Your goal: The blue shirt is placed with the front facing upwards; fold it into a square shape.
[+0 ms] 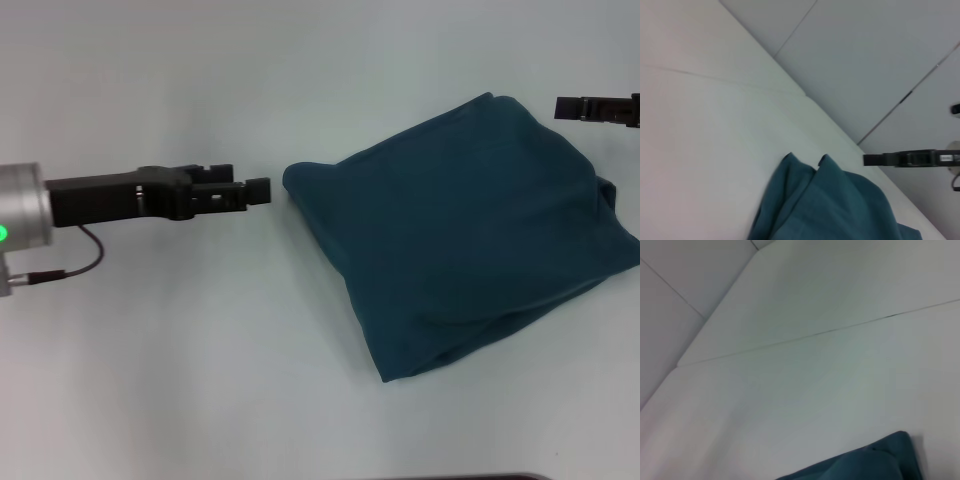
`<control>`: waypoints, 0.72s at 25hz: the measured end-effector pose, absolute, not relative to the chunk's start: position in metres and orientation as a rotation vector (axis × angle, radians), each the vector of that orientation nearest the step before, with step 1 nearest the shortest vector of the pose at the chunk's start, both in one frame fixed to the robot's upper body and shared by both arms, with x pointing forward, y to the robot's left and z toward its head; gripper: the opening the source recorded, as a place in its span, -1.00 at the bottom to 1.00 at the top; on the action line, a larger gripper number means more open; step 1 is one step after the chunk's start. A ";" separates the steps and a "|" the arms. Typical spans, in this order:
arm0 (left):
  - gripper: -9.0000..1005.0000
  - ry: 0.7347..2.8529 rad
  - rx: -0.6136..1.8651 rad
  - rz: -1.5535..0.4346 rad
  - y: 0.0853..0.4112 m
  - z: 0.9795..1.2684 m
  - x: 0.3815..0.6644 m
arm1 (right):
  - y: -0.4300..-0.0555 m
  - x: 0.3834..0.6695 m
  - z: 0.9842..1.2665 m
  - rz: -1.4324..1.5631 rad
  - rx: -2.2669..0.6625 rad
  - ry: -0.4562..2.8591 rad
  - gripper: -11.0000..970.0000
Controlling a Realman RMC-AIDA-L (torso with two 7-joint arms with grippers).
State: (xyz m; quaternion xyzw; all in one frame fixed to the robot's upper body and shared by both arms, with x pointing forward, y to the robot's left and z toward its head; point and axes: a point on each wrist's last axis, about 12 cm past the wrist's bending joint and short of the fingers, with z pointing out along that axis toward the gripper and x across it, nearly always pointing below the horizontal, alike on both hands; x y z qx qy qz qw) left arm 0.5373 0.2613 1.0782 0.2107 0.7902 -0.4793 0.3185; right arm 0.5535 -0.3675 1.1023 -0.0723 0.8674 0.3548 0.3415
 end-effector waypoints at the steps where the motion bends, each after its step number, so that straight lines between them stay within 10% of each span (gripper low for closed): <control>1: 0.91 2.089 0.543 -1.264 0.258 1.076 0.539 | -0.368 0.554 1.103 0.927 -0.191 2.256 -0.12; 8: 0.91 2.182 0.508 -1.250 0.240 1.069 0.551 | -0.368 0.553 1.105 0.935 -0.193 2.255 0.70; 18: 0.91 2.260 0.560 -1.186 0.207 1.065 0.567 | -0.368 0.551 1.105 0.955 -0.199 2.257 0.69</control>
